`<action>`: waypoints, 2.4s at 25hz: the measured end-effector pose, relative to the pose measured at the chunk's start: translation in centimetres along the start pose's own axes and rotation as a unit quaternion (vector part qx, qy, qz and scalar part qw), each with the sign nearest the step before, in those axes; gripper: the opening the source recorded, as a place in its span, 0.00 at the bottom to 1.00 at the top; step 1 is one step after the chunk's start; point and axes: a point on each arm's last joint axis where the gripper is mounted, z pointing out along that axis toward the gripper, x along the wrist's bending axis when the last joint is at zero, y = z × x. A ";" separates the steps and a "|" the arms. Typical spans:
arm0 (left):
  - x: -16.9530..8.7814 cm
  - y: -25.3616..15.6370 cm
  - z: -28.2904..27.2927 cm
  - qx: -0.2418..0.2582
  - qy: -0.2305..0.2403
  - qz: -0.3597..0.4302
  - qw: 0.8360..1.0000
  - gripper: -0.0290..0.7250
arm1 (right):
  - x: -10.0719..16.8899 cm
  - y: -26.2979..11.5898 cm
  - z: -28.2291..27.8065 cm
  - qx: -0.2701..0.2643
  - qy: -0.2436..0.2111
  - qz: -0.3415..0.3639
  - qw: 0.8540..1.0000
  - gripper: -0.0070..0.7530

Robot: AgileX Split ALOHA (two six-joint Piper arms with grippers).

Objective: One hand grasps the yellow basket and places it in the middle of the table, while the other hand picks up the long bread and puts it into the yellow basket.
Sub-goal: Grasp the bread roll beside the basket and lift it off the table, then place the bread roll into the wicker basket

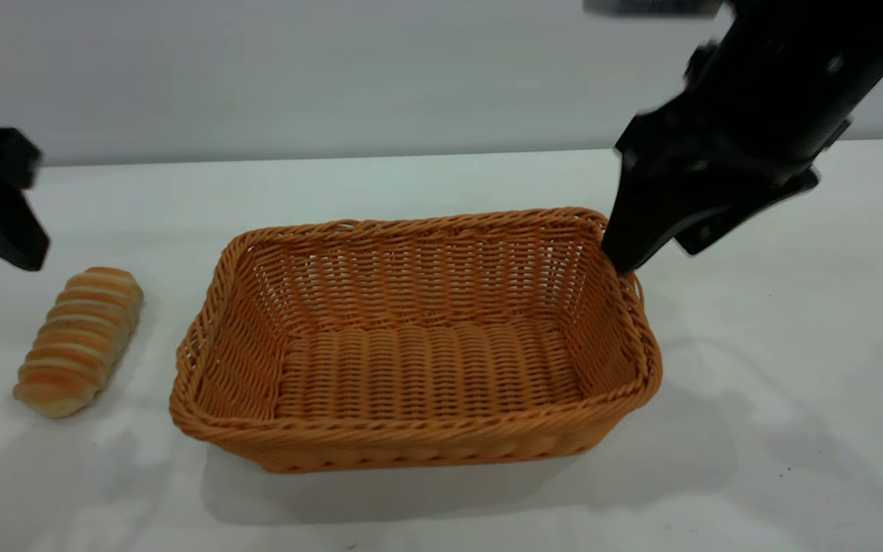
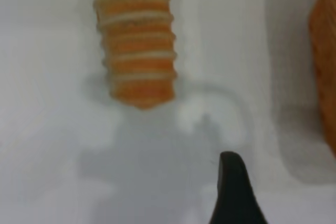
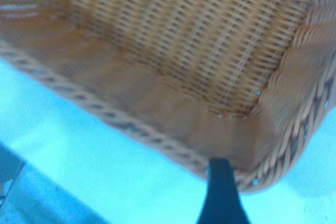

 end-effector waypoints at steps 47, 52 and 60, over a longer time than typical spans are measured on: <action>4.4 4.3 12.9 0.093 0.051 -0.011 0.994 0.14 | 8.0 -10.6 -25.0 -0.216 0.006 -0.090 0.972 0.69; 0.9 8.1 6.1 -0.003 0.015 -0.019 1.000 0.14 | 8.1 -10.9 -24.9 -0.196 0.007 -0.092 0.976 0.69; -9.7 7.3 2.9 -0.043 -0.078 0.079 0.993 0.14 | 8.1 -11.2 -24.7 -0.180 0.010 -0.092 0.979 0.69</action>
